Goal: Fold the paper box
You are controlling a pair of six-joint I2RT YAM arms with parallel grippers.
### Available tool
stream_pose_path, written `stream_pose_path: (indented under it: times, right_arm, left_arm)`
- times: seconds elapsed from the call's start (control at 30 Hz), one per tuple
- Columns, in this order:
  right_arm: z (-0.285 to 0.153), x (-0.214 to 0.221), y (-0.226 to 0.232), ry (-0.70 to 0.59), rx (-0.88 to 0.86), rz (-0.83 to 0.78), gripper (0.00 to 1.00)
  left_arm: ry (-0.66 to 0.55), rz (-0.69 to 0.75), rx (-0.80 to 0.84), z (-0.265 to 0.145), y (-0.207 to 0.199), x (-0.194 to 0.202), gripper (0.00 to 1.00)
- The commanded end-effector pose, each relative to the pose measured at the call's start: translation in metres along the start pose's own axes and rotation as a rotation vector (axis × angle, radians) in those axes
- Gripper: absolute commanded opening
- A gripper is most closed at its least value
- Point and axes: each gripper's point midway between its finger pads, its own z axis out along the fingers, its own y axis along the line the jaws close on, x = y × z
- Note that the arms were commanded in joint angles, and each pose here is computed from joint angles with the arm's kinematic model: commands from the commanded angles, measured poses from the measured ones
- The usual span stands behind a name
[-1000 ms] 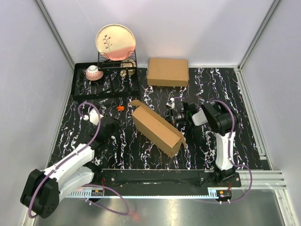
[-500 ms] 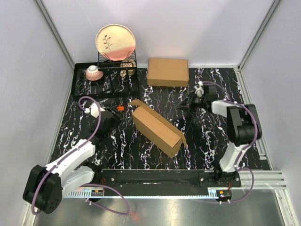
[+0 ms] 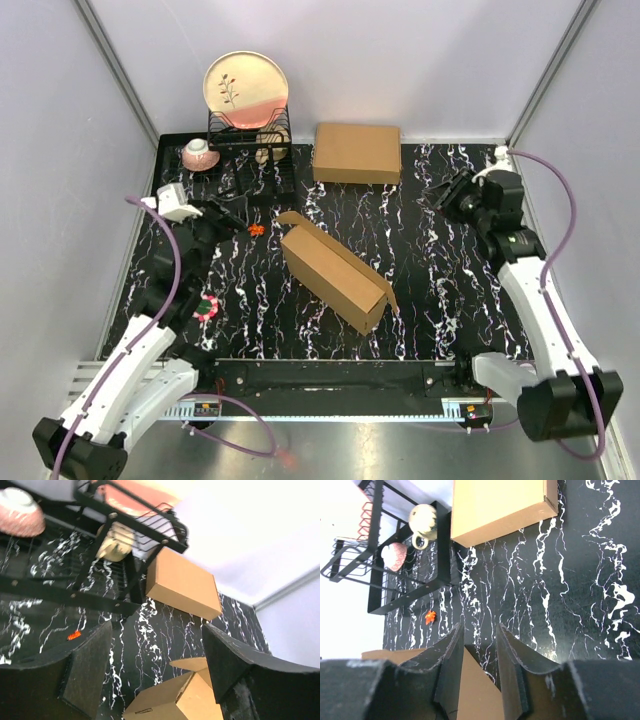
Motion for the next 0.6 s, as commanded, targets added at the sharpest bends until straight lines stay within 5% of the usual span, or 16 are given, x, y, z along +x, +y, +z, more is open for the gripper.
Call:
stream_pose_path:
  times: [0.0,0.2,0.57]
  right_arm:
    - [-0.035,0.01,-0.003,0.004,0.023,-0.035,0.39]
    - [-0.073,0.026,0.014,0.048,-0.063,-0.064,0.39]
    - [-0.104,0.035,0.033,0.057,-0.143,-0.081,0.39]
  left_arm:
    - [0.078,0.267,0.417,-0.012,-0.074,-0.005,0.75]
    - [0.348,0.503,0.887,-0.047,-0.118,0.047,0.74]
    - [0.454,0.613,0.935,-0.028,-0.103,0.064,0.68]
